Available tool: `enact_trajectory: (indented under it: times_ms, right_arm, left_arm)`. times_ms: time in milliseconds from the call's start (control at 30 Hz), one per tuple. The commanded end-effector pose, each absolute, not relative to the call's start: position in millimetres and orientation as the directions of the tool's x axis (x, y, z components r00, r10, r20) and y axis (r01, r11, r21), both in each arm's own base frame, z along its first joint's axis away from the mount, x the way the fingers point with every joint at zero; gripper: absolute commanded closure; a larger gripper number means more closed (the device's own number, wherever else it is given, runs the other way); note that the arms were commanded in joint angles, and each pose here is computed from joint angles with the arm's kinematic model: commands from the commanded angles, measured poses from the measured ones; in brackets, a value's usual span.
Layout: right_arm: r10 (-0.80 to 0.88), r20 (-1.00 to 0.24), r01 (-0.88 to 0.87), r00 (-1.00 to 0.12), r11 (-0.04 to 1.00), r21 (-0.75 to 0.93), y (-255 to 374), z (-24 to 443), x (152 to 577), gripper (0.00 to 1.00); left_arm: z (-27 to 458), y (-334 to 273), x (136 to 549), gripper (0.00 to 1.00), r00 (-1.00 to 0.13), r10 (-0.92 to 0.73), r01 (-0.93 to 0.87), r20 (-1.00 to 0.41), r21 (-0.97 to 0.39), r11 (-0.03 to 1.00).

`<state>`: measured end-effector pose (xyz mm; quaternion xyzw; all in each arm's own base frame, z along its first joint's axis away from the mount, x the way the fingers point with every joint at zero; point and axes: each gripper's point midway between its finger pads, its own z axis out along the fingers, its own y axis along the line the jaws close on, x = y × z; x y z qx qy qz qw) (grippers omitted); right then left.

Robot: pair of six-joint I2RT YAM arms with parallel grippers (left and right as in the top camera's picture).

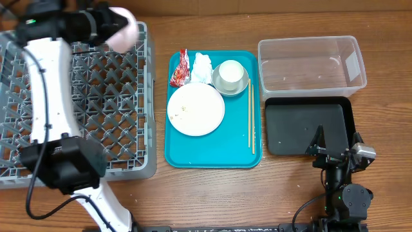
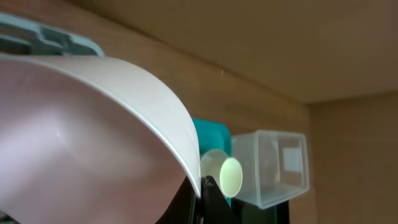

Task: Sort waste into correct bins and load items into the dishwasher
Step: 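Carry the pink bowl left and set it into the grey dish rack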

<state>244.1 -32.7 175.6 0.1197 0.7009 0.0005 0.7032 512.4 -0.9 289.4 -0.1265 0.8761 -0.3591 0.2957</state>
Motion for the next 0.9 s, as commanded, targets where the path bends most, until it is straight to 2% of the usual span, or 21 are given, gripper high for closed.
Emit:
enact_trajectory:
  times_ms: [0,267,367,500,867]
  right_arm:
    - [0.170,-0.985,0.175,0.022,0.970,0.172,-34.5,173.4,244.0,0.00]
    - [0.170,-0.985,0.175,0.022,0.970,0.172,-34.5,173.4,244.0,0.00]
    - [0.170,-0.985,0.175,0.022,0.970,0.172,-34.5,173.4,244.0,0.00]
    - [0.170,-0.985,0.175,0.022,0.970,0.172,-34.5,173.4,244.0,0.00]
    - [0.170,-0.985,0.175,0.022,0.970,0.172,-34.5,173.4,244.0,0.00]
  left_arm:
    - [278.3,10.9,511.8,0.96,-0.817,-0.440,0.033,-0.371,-0.793,0.608]
    - [235.6,58.6,529.6,0.96,-0.842,-0.472,0.116,-0.261,-0.942,0.314]
    - [220.7,73.7,533.1,0.96,-0.842,-0.483,0.124,-0.240,-0.958,0.259]
    - [203.5,95.0,533.1,0.96,-0.831,-0.517,0.086,-0.206,-0.965,0.248]
    - [203.0,124.6,524.1,0.96,-0.803,-0.560,0.073,-0.205,-0.966,0.249]
